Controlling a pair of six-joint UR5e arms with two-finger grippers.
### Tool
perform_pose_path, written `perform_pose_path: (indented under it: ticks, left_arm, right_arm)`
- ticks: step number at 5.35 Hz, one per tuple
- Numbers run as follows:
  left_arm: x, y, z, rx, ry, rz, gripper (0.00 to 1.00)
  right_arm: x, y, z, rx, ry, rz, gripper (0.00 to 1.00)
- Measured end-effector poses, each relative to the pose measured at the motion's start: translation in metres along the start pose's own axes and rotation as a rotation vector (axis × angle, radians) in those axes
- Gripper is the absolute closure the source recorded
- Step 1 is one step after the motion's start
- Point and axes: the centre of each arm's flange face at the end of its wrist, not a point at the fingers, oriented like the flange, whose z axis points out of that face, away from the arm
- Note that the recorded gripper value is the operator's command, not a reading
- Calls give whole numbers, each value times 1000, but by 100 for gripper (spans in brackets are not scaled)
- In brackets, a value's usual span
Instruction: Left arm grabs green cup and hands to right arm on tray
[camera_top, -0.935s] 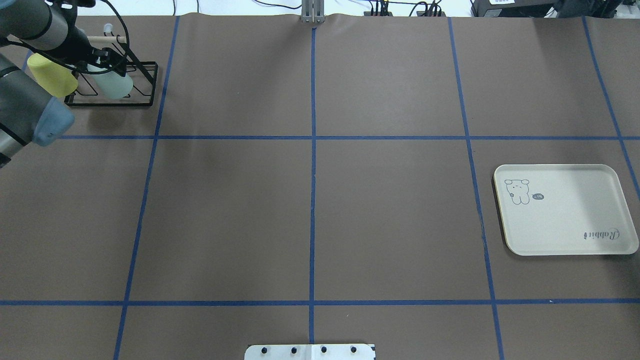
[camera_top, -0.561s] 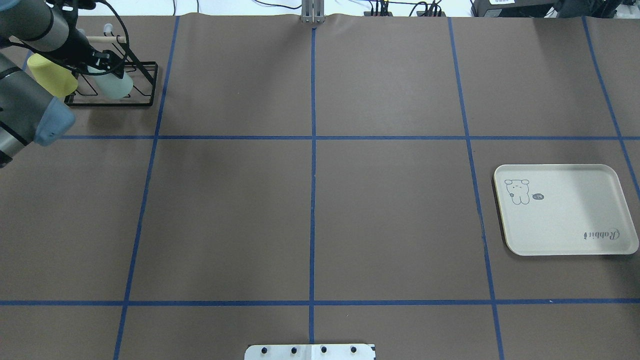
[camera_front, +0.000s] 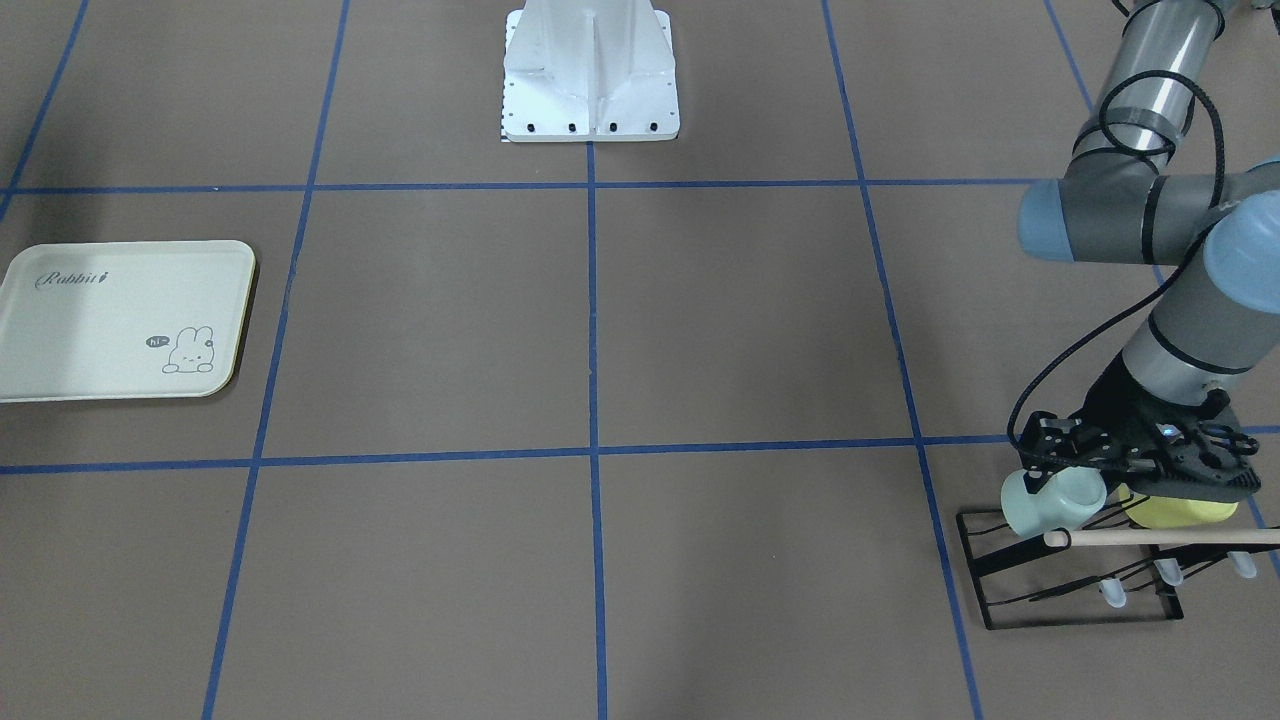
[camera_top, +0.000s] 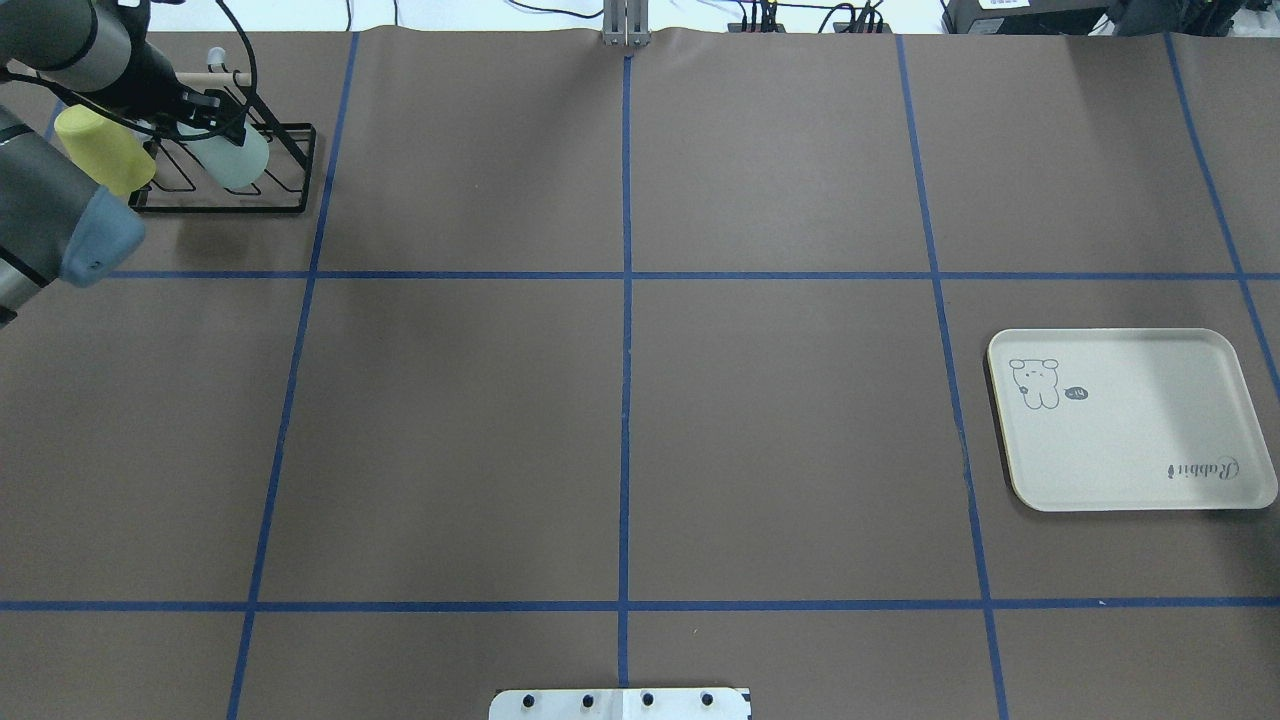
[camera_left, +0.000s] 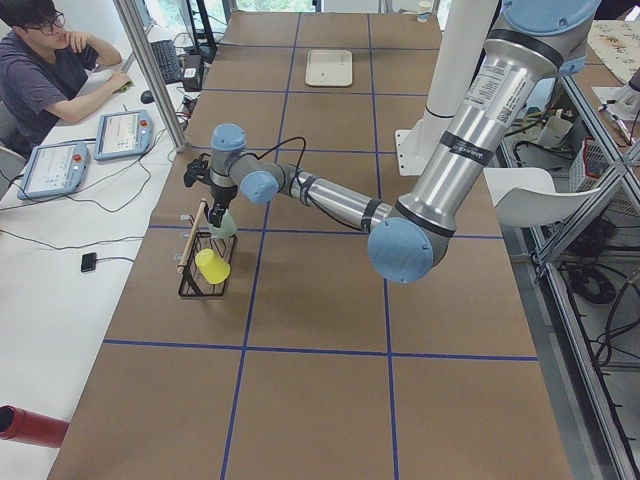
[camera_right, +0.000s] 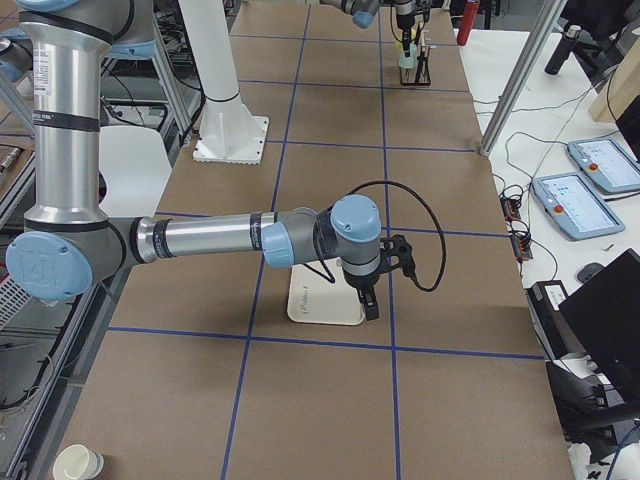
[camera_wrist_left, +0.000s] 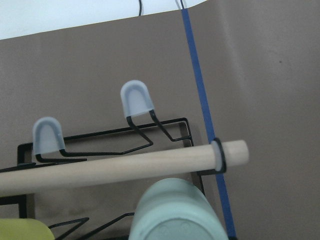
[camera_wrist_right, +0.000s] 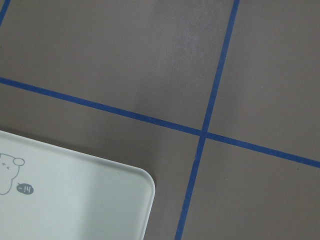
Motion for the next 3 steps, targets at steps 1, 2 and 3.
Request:
perform_pose_path:
  ticks: [1, 2, 3]
  left_arm:
    - [0, -6, -28, 38, 10, -1, 99]
    - [2, -7, -63, 67, 13, -6, 99]
    - [13, 0, -104, 87, 13, -12, 98]
  right_arm:
    - [0, 0, 0, 0, 0, -1, 0]
    - [-1, 0, 0, 0, 0, -2, 0]
    - [-1, -1, 0, 1, -1, -2, 0]
